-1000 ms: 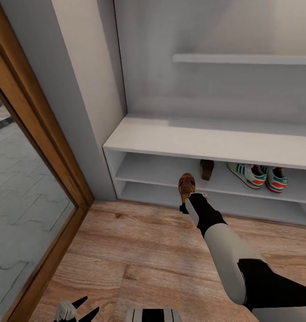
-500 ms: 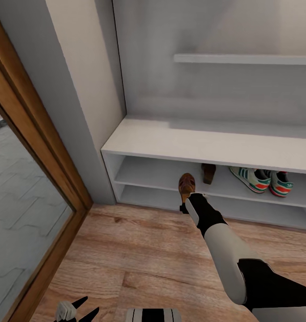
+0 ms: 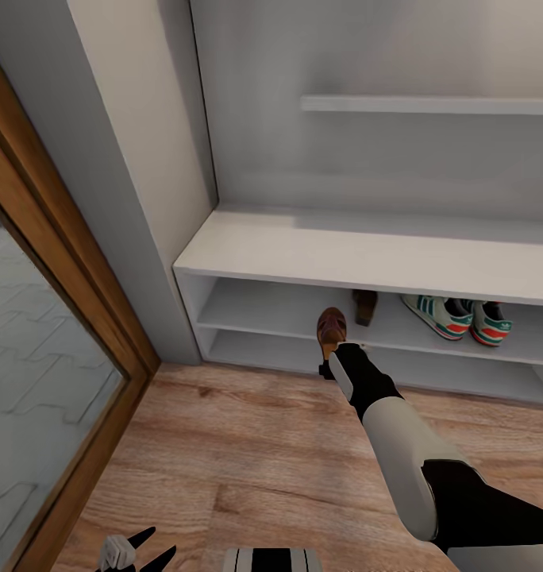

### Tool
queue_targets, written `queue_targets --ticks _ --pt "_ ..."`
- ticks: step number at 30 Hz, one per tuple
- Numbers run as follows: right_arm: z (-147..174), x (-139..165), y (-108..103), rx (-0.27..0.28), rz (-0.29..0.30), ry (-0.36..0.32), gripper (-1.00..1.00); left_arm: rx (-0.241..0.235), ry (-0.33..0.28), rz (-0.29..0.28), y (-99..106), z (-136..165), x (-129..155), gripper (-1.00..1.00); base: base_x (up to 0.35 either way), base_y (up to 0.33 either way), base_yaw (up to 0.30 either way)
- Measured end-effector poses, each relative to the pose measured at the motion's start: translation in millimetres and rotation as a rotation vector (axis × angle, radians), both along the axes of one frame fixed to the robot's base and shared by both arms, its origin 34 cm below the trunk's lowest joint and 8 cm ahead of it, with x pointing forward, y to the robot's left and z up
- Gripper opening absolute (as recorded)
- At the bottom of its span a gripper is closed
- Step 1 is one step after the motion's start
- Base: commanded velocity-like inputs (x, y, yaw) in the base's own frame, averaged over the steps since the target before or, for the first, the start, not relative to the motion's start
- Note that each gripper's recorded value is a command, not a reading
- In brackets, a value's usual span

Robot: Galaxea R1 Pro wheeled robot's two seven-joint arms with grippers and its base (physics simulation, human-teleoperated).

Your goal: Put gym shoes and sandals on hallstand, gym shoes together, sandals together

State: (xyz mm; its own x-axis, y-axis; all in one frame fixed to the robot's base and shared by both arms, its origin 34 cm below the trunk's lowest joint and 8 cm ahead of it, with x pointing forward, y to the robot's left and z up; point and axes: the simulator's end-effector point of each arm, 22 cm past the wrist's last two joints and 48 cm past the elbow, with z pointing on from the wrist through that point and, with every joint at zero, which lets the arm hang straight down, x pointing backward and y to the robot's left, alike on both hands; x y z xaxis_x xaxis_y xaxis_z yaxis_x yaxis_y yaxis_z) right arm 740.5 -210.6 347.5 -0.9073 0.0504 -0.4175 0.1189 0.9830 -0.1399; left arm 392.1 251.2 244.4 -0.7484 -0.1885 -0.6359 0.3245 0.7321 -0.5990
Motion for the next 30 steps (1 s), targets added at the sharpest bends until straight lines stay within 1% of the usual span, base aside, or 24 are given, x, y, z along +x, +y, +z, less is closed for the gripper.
queue_targets --ticks 3,10,19,30 --pt "0.2 0.0 0.1 0.0 0.001 0.0 -1.0 0.0 0.0 0.0 0.0 0.1 0.0 1.0 0.074 0.0 -0.048" --pt "0.3 0.0 0.0 0.0 0.0 0.0 -1.0 -0.001 0.0 0.0 -0.7 0.1 0.0 1.0 0.214 0.0 -0.009" --pt "0.1 0.0 -0.1 0.0 0.0 0.0 -1.0 -0.001 0.0 0.0 -0.2 0.1 -0.1 1.0 0.046 0.0 -0.001" --pt "0.2 -0.1 0.0 0.001 -0.001 0.0 -1.0 0.0 0.0 0.0 -0.2 0.1 0.0 1.0 0.221 0.0 0.0"
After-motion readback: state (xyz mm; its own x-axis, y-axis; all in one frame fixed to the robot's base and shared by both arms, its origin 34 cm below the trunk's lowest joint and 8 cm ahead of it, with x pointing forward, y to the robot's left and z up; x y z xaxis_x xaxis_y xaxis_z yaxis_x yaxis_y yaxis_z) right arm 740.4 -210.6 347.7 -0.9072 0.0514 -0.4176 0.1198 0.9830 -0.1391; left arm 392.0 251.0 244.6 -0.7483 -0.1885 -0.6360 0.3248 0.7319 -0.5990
